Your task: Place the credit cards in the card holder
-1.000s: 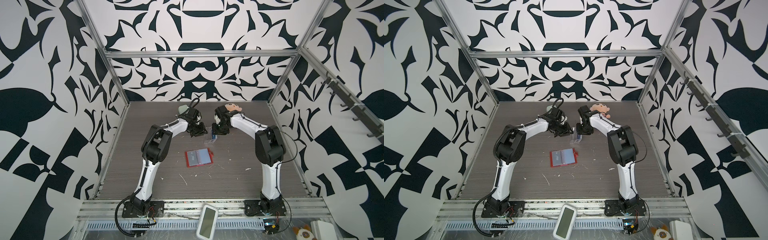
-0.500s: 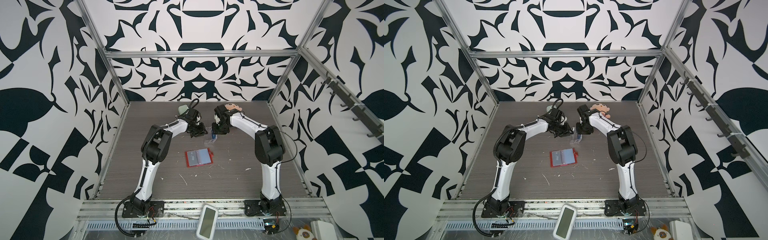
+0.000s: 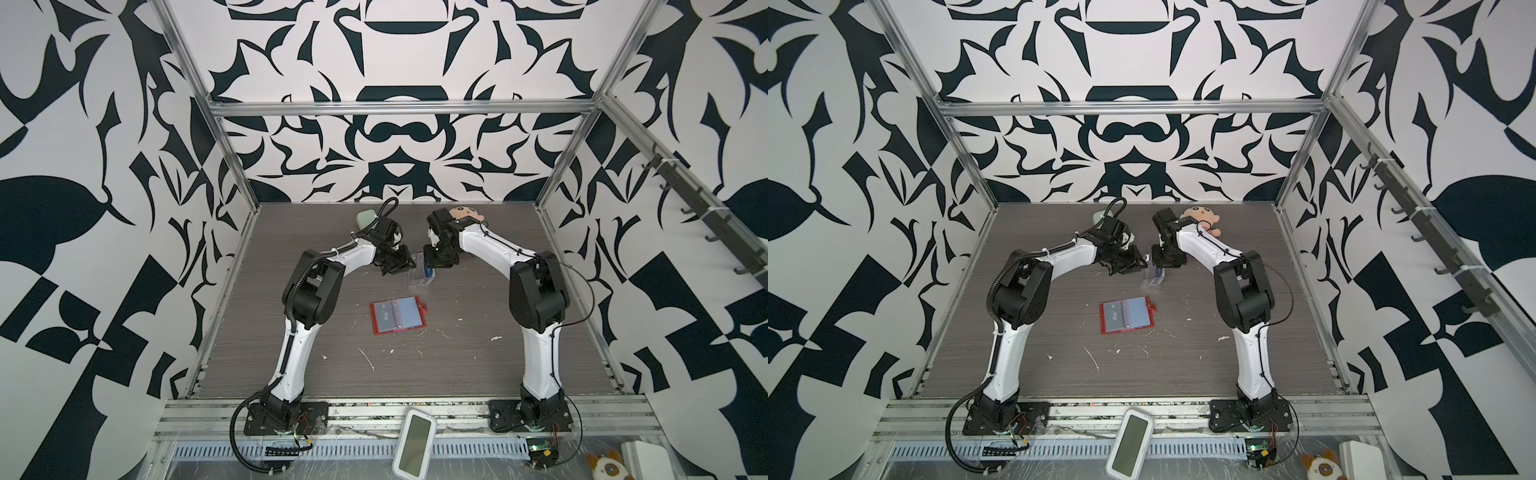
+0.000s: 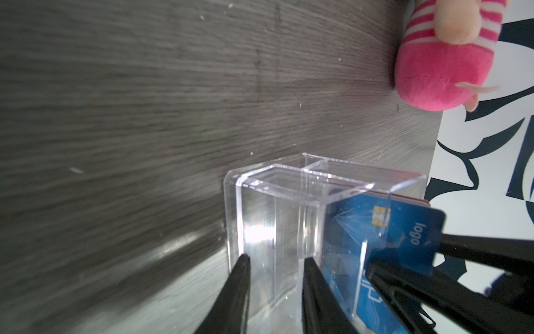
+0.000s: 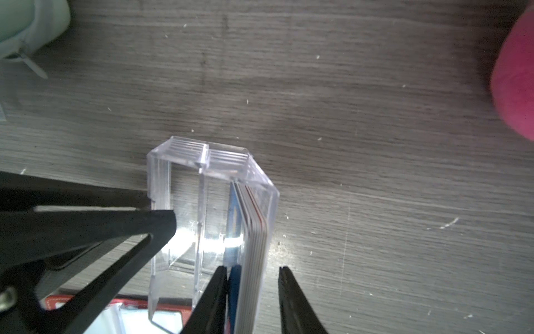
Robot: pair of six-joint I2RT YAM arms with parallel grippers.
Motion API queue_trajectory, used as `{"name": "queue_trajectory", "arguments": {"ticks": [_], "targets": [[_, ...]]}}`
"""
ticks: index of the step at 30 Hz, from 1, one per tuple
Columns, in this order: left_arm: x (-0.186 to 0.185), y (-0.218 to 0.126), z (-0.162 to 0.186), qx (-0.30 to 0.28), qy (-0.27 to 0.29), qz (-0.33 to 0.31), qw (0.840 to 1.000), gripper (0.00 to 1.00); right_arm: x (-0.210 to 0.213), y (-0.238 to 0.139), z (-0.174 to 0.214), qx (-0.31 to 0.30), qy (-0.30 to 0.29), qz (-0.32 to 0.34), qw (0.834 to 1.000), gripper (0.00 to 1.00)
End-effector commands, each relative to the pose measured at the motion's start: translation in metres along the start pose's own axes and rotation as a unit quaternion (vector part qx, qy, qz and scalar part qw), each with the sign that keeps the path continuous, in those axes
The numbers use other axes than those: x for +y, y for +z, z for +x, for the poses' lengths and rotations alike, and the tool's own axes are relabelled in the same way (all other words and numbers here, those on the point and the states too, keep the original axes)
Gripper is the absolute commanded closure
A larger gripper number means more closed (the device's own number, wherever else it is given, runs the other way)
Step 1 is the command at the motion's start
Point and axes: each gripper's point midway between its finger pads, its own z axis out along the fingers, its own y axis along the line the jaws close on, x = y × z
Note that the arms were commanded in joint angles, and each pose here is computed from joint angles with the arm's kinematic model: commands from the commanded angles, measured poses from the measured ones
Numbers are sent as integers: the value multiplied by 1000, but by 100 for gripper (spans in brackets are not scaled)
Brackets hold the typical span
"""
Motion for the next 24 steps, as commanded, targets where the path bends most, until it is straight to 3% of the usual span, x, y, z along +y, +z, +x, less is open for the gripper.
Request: {"name": "queue_trajectory", "arguments": {"ticks": [1, 16, 24], "targets": [[50, 19, 30, 40, -45, -69, 996, 69, -8, -24, -6, -13, -9, 28, 999, 68], [55, 22, 32, 43, -49, -77, 995, 70, -4, -31, -9, -16, -20, 33, 999, 70], [53, 22, 31, 44, -49, -75, 995, 70, 6, -21, -8, -7, -22, 5, 1000, 62]]}}
